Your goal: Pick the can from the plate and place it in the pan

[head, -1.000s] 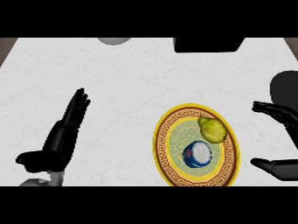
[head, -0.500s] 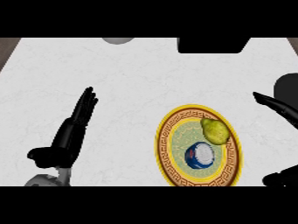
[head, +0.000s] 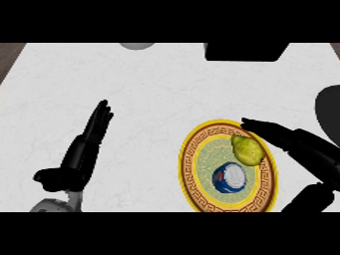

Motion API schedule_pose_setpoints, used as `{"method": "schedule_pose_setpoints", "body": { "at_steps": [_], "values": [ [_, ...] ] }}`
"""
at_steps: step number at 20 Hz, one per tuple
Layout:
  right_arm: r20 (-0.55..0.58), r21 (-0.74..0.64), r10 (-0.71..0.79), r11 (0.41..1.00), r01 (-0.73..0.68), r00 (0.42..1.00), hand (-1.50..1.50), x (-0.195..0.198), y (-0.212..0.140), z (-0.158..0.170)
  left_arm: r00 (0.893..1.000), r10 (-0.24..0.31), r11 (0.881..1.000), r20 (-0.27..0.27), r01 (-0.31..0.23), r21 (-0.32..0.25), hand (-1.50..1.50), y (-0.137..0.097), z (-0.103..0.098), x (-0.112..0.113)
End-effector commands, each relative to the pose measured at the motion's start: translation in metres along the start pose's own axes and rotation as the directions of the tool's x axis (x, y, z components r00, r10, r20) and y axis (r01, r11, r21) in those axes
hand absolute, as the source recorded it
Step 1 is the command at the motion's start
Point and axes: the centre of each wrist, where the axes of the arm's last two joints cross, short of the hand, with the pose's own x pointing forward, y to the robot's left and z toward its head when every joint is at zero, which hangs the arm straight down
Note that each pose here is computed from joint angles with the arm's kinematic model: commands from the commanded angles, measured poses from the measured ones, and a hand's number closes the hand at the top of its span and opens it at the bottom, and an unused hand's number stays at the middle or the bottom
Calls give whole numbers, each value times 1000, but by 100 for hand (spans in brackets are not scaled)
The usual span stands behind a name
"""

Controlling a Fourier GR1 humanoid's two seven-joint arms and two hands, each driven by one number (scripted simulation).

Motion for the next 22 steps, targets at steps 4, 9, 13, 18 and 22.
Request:
{"method": "schedule_pose_setpoints", "body": {
  "at_steps": [4, 9, 13, 18, 22],
  "values": [
    [-81, 162, 204, 969, -189, 976, -150, 11, 41, -26, 1000, -1, 1000, 14, 1, 16, 0, 2, -3, -3],
    [-106, 159, 183, 973, -165, 977, -150, 19, 57, -24, 1000, -13, 1000, 7, 12, 14, 0, -3, -1, -2],
    [-122, 177, 179, 972, -156, 976, -150, 20, 64, -54, 1000, 6, 1000, 12, -6, 9, 0, -10, 10, -9],
    [-149, 148, 147, 981, -125, 978, -150, 4, 71, -58, 1000, -10, 1000, 3, 10, 11, 0, -5, 8, -5],
    [-148, 116, 113, 989, -96, 982, -150, 1, 73, -59, 1000, -8, 1000, 3, 8, 10, 0, 1, 2, -2]
  ]
}}
